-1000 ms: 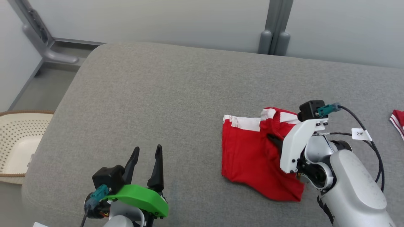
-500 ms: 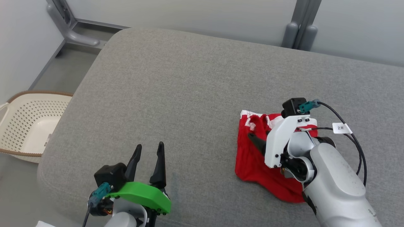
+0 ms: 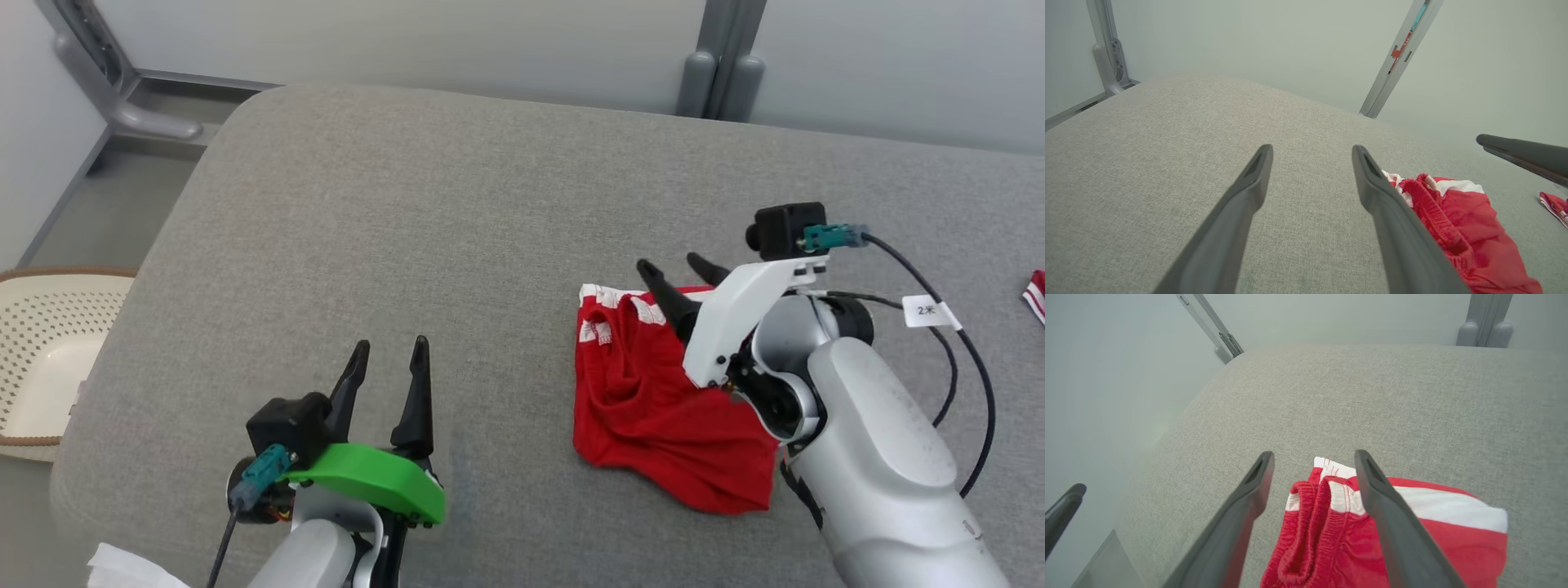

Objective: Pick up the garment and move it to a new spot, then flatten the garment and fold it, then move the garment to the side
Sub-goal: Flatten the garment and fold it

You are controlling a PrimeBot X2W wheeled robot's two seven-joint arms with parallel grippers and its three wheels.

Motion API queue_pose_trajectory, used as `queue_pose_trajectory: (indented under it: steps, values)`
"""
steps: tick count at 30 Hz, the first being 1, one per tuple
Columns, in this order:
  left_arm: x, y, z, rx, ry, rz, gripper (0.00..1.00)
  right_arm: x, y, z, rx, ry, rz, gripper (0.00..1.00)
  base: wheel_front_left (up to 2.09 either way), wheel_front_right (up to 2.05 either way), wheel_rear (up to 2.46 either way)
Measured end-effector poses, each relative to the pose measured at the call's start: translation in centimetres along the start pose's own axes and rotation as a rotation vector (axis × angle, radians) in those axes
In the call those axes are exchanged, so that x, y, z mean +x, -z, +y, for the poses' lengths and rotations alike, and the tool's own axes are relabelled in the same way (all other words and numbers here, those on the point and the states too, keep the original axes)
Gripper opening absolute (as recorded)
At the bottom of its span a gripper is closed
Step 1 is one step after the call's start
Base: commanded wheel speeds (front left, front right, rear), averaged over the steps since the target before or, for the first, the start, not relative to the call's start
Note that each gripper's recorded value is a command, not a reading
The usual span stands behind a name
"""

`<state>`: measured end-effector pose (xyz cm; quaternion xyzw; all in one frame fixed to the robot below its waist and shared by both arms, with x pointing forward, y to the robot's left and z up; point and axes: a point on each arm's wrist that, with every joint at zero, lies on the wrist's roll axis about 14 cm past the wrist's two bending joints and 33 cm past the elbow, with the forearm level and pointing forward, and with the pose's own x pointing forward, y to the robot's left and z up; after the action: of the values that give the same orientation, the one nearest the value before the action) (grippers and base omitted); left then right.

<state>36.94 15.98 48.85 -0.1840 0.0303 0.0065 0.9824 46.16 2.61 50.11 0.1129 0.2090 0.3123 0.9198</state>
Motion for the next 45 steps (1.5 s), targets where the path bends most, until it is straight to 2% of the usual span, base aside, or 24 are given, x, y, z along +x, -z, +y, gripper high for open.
queue_pose_trajectory:
  steps: [10, 14, 19, 26, 33, 45]
  values:
    - [1.6, -0.8, -3.4, 0.016, 0.104, -0.024, 1.00, -4.2, -4.1, -5.8, -0.120, 0.185, -0.232, 1.00, 0.00, 0.00, 0.00]
    - [1.8, -1.4, -4.2, 0.015, 0.122, -0.047, 1.00, -6.4, -4.4, -6.4, -0.150, 0.231, -0.327, 1.00, 0.00, 0.00, 0.00]
    - [1.3, -2.0, -4.7, 0.015, 0.128, -0.076, 1.00, -9.3, -3.0, -6.7, -0.161, 0.287, -0.400, 1.00, 0.00, 0.00, 0.00]
    - [-0.5, -1.1, -4.1, 0.038, 0.124, -0.069, 1.00, -13.2, -0.6, -7.7, -0.142, 0.372, -0.441, 1.00, 0.00, 0.00, 0.00]
    - [-1.7, -0.1, -3.5, 0.054, 0.109, -0.052, 1.00, -15.6, 0.9, -7.7, -0.097, 0.401, -0.476, 1.00, 0.00, 0.00, 0.00]
    - [-2.0, 0.8, -3.8, 0.062, 0.118, -0.028, 1.00, -16.3, 1.8, -7.6, -0.080, 0.407, -0.472, 1.00, 0.00, 0.00, 0.00]
